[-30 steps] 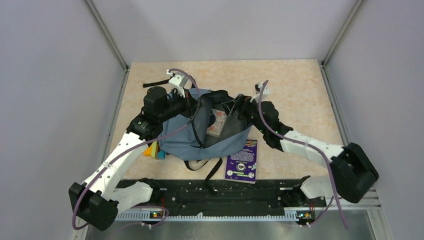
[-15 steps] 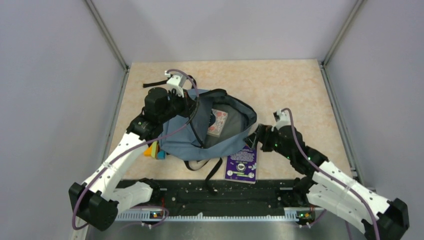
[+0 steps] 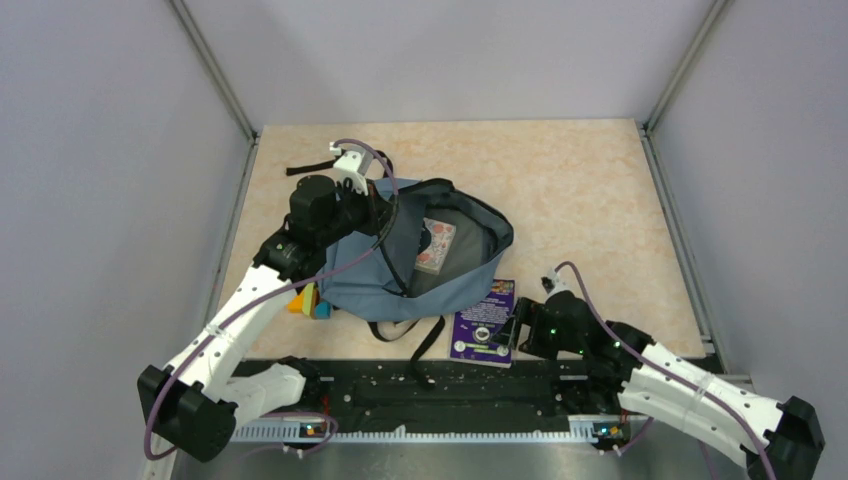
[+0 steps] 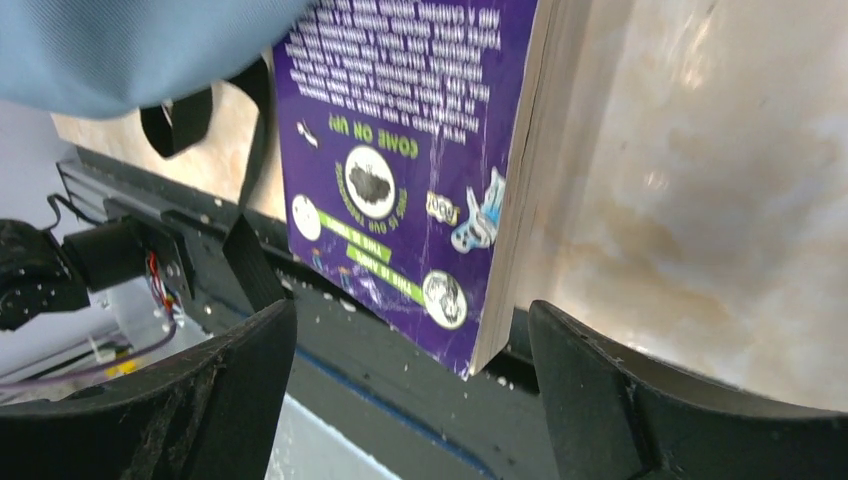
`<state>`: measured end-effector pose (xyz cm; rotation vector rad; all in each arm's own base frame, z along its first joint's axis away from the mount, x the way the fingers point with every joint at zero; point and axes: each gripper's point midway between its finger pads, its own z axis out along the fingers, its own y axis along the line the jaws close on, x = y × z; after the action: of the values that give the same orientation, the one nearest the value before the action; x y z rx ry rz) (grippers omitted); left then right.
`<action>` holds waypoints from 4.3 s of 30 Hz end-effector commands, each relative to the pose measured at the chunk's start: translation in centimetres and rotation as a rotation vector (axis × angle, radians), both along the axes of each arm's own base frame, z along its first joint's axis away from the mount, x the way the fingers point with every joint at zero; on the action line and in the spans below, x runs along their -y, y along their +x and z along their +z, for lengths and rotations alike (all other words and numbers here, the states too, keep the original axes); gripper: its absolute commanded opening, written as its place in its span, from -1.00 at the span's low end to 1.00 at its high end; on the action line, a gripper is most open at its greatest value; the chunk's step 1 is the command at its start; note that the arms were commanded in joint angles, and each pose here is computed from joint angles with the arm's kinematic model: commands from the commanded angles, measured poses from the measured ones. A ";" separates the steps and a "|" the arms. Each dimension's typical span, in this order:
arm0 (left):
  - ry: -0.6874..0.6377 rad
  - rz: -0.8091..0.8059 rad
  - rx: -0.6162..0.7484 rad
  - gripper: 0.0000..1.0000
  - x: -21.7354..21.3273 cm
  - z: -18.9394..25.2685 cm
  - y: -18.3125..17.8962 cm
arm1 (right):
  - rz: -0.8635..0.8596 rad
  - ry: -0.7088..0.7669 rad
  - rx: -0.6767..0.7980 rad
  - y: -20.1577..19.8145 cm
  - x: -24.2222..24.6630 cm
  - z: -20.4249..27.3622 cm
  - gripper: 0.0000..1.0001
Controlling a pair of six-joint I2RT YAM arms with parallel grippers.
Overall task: Pack the student bag
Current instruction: Pick up the book from the center of the board, then place the book in the student bag.
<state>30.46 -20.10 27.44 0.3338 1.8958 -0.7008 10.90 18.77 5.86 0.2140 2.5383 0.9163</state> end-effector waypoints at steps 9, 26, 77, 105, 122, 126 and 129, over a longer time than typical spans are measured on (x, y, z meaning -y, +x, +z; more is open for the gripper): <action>-0.026 0.000 0.053 -1.00 0.0 1.6 -0.3 | -0.056 0.043 -0.202 -3.9 -0.7 -2.7 0.63; -0.028 -0.009 0.040 -1.00 0.3 1.2 -0.2 | -0.169 0.192 -0.161 -1.9 -2.3 -4.0 0.40; -0.060 -0.084 0.122 -1.00 0.8 3.3 -1.6 | -0.189 0.004 0.774 12.0 -3.9 20.6 -1.00; -0.106 -0.075 0.180 -1.00 0.9 5.7 -1.3 | -0.022 0.293 0.413 8.2 -10.9 10.5 -1.00; -0.092 -0.165 0.193 -1.00 1.7 5.1 -2.5 | -0.063 0.387 0.431 12.6 -13.6 13.5 -1.00; -0.096 -0.184 0.191 -1.00 1.9 5.0 -2.7 | -0.065 0.363 0.413 13.5 -14.3 12.0 -1.00; -0.098 -0.195 0.183 -1.00 2.1 4.9 -2.7 | -0.029 0.343 0.373 13.7 -15.8 10.2 -1.00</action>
<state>27.75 -21.50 29.13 0.4632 1.8034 -0.8268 22.63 31.21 11.75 0.1955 2.1636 1.1026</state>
